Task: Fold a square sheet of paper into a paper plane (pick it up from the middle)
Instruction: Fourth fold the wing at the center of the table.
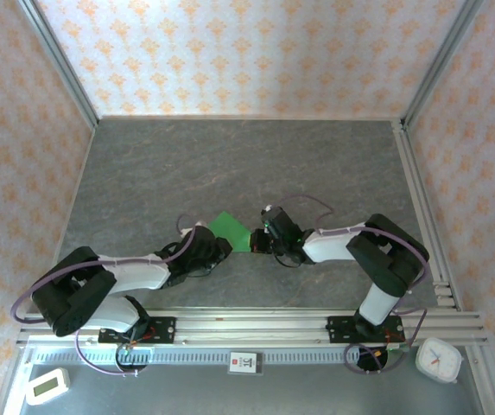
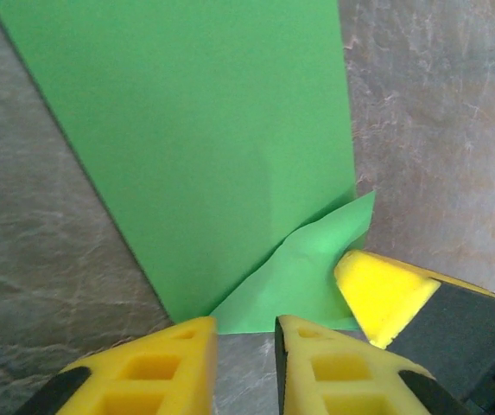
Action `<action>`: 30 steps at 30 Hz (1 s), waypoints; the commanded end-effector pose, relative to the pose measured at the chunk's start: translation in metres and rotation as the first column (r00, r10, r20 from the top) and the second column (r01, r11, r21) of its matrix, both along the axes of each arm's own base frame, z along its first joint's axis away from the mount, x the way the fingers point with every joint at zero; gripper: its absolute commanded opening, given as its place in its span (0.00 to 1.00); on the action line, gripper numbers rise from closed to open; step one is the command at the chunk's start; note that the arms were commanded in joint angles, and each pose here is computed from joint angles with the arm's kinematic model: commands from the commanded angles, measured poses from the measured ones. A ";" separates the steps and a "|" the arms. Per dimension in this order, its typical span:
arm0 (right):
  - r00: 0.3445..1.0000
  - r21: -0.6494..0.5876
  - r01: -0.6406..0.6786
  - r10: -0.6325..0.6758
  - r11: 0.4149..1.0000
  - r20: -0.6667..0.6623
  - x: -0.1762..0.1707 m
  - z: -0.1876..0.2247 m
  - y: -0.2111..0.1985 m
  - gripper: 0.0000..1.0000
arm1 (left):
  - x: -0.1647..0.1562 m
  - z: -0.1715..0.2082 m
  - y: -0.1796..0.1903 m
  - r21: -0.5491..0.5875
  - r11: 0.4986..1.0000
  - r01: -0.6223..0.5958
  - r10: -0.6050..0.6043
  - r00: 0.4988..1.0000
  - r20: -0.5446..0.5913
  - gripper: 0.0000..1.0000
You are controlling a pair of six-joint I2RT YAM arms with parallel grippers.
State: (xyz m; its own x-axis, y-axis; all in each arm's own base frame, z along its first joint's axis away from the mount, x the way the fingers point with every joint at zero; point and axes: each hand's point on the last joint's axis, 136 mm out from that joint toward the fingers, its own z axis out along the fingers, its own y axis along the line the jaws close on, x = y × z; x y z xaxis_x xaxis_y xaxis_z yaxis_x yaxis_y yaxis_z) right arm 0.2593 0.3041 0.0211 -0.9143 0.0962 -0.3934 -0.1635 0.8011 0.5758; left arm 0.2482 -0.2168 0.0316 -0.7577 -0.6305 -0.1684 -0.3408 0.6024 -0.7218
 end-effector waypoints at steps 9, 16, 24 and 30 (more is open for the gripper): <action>0.997 -0.040 0.004 -0.007 0.999 -0.072 -0.016 -0.023 -0.013 0.00 | -0.002 0.006 0.001 0.000 1.000 -0.027 0.027 1.000 0.008 0.23; 0.997 -0.032 0.013 -0.016 0.999 -0.081 -0.018 -0.025 -0.014 0.00 | -0.003 0.001 0.005 0.026 0.999 -0.042 0.043 0.999 -0.005 0.34; 0.997 -0.022 0.021 -0.023 1.000 -0.080 -0.018 -0.023 -0.015 0.00 | 0.000 -0.008 0.008 0.071 0.995 -0.064 0.066 0.997 -0.034 0.34; 0.997 -0.021 0.021 -0.022 1.000 -0.079 -0.018 -0.023 -0.015 0.00 | 0.002 -0.008 0.015 0.111 0.990 -0.091 0.095 0.995 -0.033 0.34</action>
State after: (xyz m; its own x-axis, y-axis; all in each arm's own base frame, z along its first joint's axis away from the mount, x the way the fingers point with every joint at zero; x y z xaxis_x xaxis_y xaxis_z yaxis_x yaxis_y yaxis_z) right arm 0.2587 0.3043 0.0212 -0.9117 0.1344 -0.3883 -0.1456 0.7780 0.6112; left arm 0.2485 -0.2097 0.0252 -0.7259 -0.6627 -0.1841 -0.3990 0.6237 -0.6721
